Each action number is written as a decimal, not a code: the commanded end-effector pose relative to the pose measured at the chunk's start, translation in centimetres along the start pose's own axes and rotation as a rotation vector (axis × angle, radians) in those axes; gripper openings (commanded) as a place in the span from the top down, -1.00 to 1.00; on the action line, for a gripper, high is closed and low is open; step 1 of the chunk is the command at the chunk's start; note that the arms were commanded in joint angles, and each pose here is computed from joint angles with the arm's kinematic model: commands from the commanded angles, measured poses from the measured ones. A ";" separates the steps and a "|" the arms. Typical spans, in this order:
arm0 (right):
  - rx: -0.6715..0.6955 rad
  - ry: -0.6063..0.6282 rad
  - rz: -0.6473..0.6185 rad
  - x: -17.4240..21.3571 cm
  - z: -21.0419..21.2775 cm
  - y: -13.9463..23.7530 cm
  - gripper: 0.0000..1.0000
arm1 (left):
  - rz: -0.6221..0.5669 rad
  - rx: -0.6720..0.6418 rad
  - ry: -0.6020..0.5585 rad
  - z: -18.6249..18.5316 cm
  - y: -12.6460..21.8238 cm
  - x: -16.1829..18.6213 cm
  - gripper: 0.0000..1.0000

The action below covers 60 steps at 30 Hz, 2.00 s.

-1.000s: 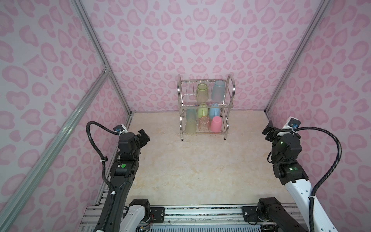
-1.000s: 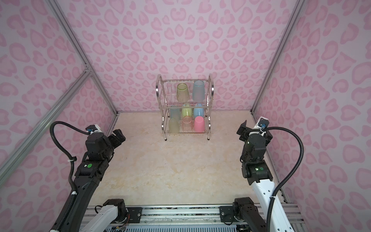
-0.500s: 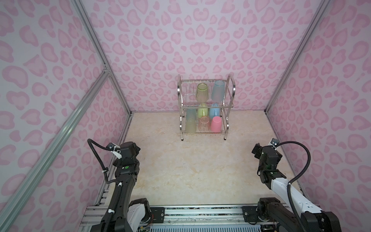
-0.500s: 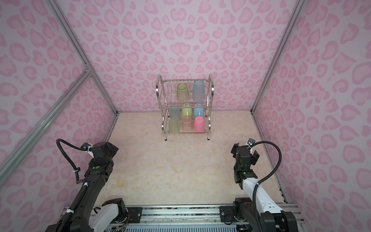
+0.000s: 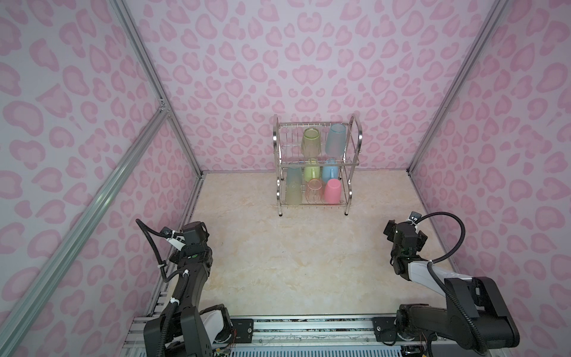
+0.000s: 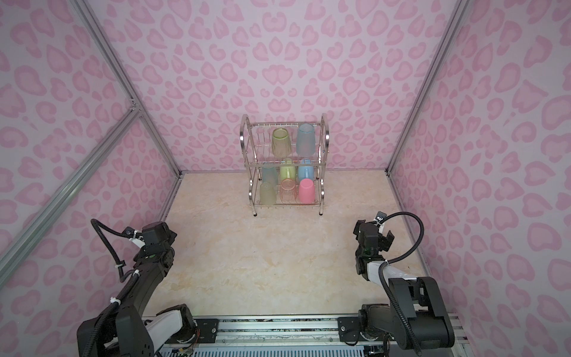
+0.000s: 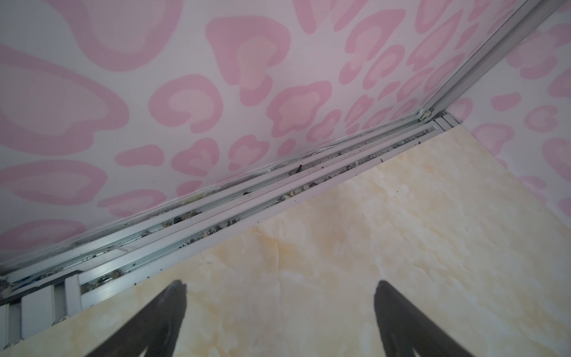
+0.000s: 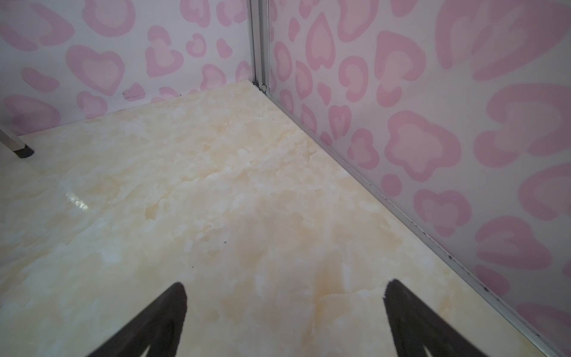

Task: Load the cups into the dish rack

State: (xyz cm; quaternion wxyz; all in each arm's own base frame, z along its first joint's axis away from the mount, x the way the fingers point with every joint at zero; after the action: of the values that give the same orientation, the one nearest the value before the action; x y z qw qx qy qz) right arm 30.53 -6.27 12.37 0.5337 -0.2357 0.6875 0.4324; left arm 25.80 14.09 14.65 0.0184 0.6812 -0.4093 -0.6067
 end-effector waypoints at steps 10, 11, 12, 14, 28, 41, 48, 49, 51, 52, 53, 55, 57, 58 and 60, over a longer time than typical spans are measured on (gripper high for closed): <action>-0.114 0.039 -0.128 -1.4 1.8 0.3 -0.98 | 0.021 0.256 -0.183 -4.9 -2.4 1.8 -0.96; -0.122 0.047 -0.127 -1.5 2.0 0.3 -0.98 | 0.016 0.268 -0.193 -5.1 -2.5 2.1 -0.96; -0.130 0.052 -0.133 -1.5 2.2 0.2 -0.98 | 0.002 0.285 -0.211 -5.5 -2.5 2.3 -0.96; -0.147 0.066 -0.154 -1.7 2.6 0.2 -0.98 | -0.013 0.321 -0.256 -6.2 -2.3 2.8 -0.96; -0.195 0.097 -0.231 0.2 3.8 0.2 -0.98 | -0.163 0.775 -0.550 -13.4 3.3 7.9 -1.00; -0.235 0.122 -0.135 0.1 5.1 -1.8 -0.98 | -0.139 0.767 -0.527 -13.1 2.3 8.1 -0.95; -0.234 0.122 -0.138 0.1 5.0 -1.8 -0.98 | -0.143 0.769 -0.524 -13.0 2.4 8.1 -0.95; -0.234 0.123 -0.137 0.1 5.0 -1.8 -0.98 | -0.146 0.769 -0.525 -13.0 2.4 8.0 -0.95; -0.234 0.123 -0.137 0.1 5.0 -1.8 -0.98 | -0.143 0.769 -0.525 -13.0 2.4 8.1 -0.95; -0.234 0.122 -0.138 0.1 5.0 -1.8 -0.98 | -0.143 0.768 -0.524 -13.0 2.4 8.1 -0.95; -0.235 0.122 -0.138 0.1 5.0 -1.7 -0.98 | -0.144 0.769 -0.524 -13.0 2.4 8.1 -0.95; -0.235 0.122 -0.141 0.0 5.0 -1.7 -0.98 | -0.143 0.769 -0.526 -13.0 2.4 8.1 -0.95; -0.236 0.121 -0.141 0.1 5.0 -1.7 -0.98 | -0.144 0.769 -0.525 -13.1 2.4 8.0 -0.95; -0.235 0.121 -0.141 0.1 5.0 -1.7 -0.98 | -0.143 0.768 -0.526 -13.0 2.4 8.1 -0.95; -0.234 0.122 -0.140 0.1 5.0 -1.7 -0.98 | -0.144 0.769 -0.525 -13.0 2.4 8.1 -0.95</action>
State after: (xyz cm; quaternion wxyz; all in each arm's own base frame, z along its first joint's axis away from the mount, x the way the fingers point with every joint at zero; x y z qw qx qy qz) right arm 34.52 -2.94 11.16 0.4840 -0.3663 0.6490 0.4587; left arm 34.57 1.79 11.77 -0.3662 0.4773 -0.5540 -0.5754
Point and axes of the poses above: each gripper's point midway between its finger pads, its own y axis back along the fingers, its own z axis along the line the jaws close on, x = y × z, the point moved 4 cm from there along y, back along the fingers, and after that the axes turned 3 degrees about y, right-handed, at the moved point
